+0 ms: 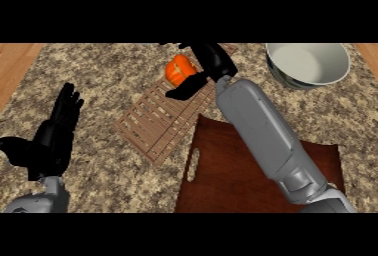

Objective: Pick the squash from the tray and place it in the tiered shelf

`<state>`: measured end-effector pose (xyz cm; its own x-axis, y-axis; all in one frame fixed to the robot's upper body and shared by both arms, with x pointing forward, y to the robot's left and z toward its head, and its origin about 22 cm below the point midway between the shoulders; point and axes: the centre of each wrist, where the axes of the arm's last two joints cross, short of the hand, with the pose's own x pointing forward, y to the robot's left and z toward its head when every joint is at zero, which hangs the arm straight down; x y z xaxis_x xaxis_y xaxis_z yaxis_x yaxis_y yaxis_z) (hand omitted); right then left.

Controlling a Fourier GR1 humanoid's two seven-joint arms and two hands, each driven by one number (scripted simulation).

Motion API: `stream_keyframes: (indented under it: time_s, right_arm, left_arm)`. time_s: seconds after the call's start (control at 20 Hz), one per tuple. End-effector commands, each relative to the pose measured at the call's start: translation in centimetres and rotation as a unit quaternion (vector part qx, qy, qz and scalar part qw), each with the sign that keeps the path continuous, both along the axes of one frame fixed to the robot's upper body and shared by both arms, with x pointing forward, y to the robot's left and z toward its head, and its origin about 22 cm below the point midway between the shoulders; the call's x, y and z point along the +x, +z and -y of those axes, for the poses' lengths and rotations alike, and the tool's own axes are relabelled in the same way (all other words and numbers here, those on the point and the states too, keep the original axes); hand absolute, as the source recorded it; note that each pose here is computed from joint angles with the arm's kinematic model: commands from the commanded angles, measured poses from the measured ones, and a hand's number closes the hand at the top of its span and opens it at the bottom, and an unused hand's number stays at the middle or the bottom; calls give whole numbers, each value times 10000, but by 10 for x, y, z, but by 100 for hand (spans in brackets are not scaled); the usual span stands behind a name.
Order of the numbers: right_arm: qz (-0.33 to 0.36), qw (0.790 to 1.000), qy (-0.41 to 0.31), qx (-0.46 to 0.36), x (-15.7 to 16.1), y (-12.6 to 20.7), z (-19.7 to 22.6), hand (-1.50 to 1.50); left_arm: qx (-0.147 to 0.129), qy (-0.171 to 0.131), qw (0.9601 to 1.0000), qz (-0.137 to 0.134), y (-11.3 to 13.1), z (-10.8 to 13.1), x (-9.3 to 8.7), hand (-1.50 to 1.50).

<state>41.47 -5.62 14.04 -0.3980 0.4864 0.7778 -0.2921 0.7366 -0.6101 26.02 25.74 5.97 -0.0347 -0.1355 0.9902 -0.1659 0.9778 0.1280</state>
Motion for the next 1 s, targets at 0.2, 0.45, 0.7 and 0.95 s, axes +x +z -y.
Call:
stream_keyframes:
  time_s: [0.2,0.45,0.7,0.95]
  right_arm:
    - [-61,9959,432,791,6,21,-2,-150]
    - [-73,9902,83,1392,17,46,31,-150]
    - [-161,9823,-685,1737,30,76,89,-150]
    - [-458,9769,-1164,1733,37,75,172,-150]
  left_arm:
    - [0,27,10000,-12,-9,-17,-11,0]
    - [-32,124,9999,15,2,-3,-10,0]
    - [-30,75,10000,-34,6,-18,-6,0]
    - [-49,122,9999,8,-2,-11,-3,0]
